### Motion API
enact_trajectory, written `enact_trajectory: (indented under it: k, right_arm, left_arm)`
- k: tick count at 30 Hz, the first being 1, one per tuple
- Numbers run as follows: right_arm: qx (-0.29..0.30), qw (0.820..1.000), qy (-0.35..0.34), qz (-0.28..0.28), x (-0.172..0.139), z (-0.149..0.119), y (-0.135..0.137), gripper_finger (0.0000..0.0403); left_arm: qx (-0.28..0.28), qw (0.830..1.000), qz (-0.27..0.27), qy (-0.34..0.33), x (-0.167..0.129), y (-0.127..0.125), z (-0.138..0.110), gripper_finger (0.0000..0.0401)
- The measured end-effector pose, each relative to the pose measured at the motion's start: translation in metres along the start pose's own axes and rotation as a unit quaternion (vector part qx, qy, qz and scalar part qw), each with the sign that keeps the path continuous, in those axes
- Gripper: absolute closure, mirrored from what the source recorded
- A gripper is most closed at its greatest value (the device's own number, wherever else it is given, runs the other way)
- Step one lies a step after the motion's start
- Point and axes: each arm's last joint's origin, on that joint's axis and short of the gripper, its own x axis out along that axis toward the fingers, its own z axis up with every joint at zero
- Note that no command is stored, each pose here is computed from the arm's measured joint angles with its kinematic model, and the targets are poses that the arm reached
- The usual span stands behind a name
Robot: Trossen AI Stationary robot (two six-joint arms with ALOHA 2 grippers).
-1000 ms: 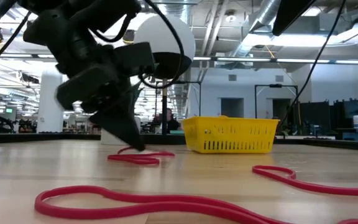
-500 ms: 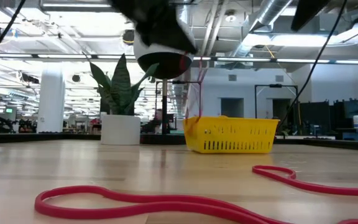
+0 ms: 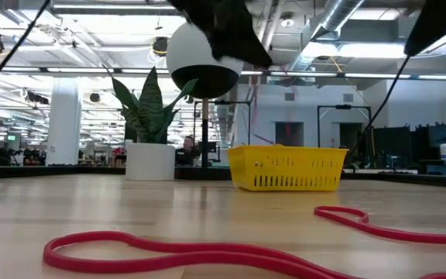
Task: Pick and place items into bin
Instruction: Put the red rubber band into the yellow bin
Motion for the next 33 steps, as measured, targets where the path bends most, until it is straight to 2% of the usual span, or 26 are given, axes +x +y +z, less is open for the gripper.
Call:
enact_trajectory:
  k: [7,12,24,33]
  right_arm:
    - [-0.003,1.000,-0.008,0.001,-0.001,-0.005,0.000,0.0305]
    - [-0.026,0.999,-0.021,-0.010,-0.002,-0.005,-0.003,0.0305]
    - [-0.016,1.000,-0.011,-0.022,0.008,0.005,-0.004,0.0305]
    - [-0.007,1.000,-0.006,-0.024,0.011,0.009,-0.004,0.0305]
  left_arm:
    - [-0.018,0.999,0.009,0.042,0.053,0.003,-0.032,0.0401]
    - [-0.039,0.997,0.003,0.064,0.071,0.006,-0.046,0.0401]
    - [-0.037,0.994,-0.015,0.100,0.070,0.006,-0.054,0.0399]
    - [-0.035,0.991,-0.016,0.129,0.069,0.006,-0.059,0.0338]
